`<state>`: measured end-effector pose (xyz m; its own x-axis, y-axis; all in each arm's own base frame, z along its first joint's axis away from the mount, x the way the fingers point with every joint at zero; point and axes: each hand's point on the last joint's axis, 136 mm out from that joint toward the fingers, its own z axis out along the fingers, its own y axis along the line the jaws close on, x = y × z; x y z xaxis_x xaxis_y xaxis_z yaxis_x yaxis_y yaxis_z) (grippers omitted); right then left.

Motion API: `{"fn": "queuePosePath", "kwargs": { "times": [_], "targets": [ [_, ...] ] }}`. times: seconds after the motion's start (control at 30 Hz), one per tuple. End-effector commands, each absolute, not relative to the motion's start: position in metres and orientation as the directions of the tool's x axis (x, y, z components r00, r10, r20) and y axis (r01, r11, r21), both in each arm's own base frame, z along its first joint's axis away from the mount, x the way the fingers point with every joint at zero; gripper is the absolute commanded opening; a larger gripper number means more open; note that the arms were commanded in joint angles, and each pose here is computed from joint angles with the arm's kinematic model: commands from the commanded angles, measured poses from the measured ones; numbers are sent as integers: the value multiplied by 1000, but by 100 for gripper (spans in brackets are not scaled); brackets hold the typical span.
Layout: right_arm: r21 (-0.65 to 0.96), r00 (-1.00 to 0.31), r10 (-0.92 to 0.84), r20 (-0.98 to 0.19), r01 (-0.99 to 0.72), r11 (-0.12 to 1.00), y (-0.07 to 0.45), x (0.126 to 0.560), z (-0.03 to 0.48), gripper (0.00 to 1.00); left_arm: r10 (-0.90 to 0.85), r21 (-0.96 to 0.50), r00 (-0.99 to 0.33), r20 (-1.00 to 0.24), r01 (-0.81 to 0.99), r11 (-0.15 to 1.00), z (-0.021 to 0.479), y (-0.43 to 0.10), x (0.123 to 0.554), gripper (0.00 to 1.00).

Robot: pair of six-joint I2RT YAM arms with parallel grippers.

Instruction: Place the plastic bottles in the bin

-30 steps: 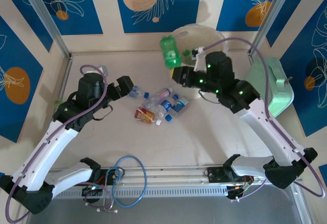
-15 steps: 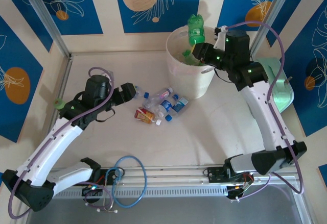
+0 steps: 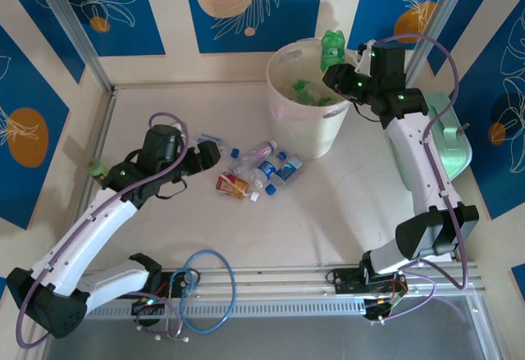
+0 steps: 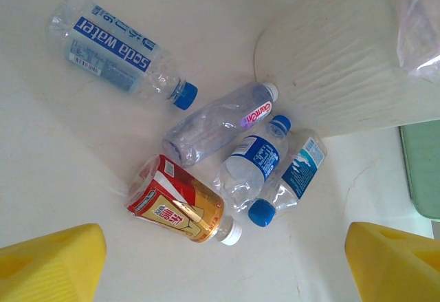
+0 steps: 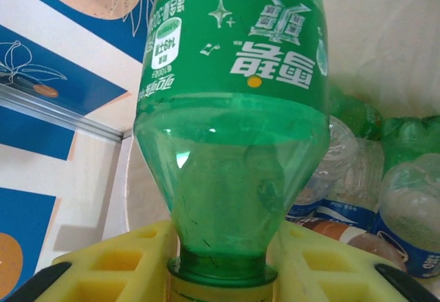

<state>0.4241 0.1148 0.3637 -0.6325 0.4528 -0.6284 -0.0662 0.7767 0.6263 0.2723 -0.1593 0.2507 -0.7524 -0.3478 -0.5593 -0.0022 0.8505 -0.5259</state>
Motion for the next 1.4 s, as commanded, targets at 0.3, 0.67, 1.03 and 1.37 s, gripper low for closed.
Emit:
{"fn": "queuePosePath", "kwargs": {
  "times": [0.3,0.67,1.03,1.37],
  "targets": [
    [632,-579,468,-668,-109,768,107,407,396,66,-326,-513,-777,-539,-4,858,239,-160,267,90],
    [620,-555,399,-730,-292,729,140,324,424,65,-376,-464,-749,-546,-104,880,227,-141,272,99],
    [561,-621,197,-759,-468,683,210,219,382,65,-510,-426,-718,-474,-320,846,192,-133,323,100],
    [550,-710,56,-702,-490,676,256,177,318,63,-567,-312,-701,-432,-474,823,149,-129,399,100]
  ]
}}
